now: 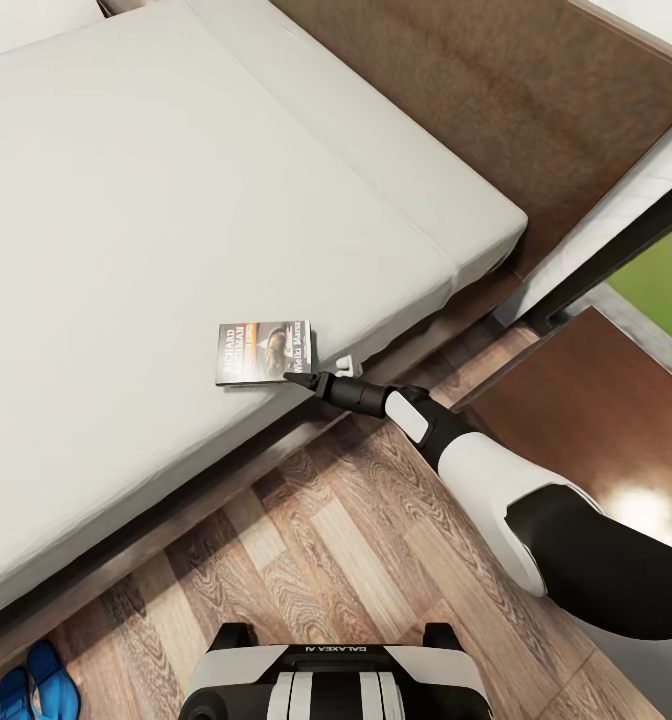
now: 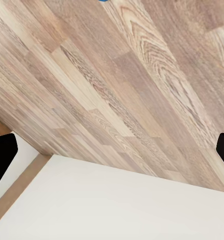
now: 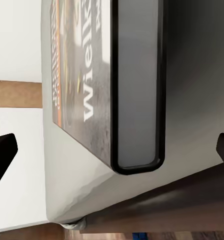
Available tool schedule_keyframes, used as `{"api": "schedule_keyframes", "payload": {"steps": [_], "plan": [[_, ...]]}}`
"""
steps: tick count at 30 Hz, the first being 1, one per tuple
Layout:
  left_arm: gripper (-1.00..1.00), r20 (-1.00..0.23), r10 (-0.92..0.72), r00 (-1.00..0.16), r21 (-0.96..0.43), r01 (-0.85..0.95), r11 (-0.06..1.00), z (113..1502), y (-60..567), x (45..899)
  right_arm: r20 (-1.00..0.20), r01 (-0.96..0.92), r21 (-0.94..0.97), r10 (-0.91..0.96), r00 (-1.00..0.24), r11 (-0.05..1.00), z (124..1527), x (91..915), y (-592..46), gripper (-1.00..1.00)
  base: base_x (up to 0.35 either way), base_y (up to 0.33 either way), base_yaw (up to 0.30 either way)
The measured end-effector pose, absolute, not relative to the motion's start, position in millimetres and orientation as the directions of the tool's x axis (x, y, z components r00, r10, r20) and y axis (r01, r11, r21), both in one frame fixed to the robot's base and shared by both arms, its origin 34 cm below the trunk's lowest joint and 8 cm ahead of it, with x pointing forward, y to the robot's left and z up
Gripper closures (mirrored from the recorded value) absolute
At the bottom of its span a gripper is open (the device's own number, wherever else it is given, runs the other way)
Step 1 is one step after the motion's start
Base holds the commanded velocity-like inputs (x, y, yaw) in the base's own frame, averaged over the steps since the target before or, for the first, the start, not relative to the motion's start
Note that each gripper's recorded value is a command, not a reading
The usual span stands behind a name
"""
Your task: In the bedroom, move the book from the bed onto either nightstand, and place the two sandals side by side next to the bed.
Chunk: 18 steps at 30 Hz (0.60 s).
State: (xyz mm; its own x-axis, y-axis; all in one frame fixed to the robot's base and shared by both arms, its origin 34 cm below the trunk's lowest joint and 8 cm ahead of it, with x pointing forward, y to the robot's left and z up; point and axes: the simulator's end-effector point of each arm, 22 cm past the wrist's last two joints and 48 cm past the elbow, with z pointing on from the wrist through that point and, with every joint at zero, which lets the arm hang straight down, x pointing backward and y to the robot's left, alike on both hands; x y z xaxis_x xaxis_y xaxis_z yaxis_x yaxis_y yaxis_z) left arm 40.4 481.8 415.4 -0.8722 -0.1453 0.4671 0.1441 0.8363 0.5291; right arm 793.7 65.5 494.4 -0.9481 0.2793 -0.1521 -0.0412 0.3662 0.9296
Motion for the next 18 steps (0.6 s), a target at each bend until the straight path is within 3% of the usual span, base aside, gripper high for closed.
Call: {"api": "schedule_keyframes", "payload": {"steps": [18], "plan": [[-1.0,0.467,-0.146,-0.872,0.529,0.144,0.836,408.0,481.7,39.6,-0.152,-0.041,0.929,0.279,-0.948,0.368,486.4,792.9,64.6,-1.0,0.0,0.0,0.0]]}}
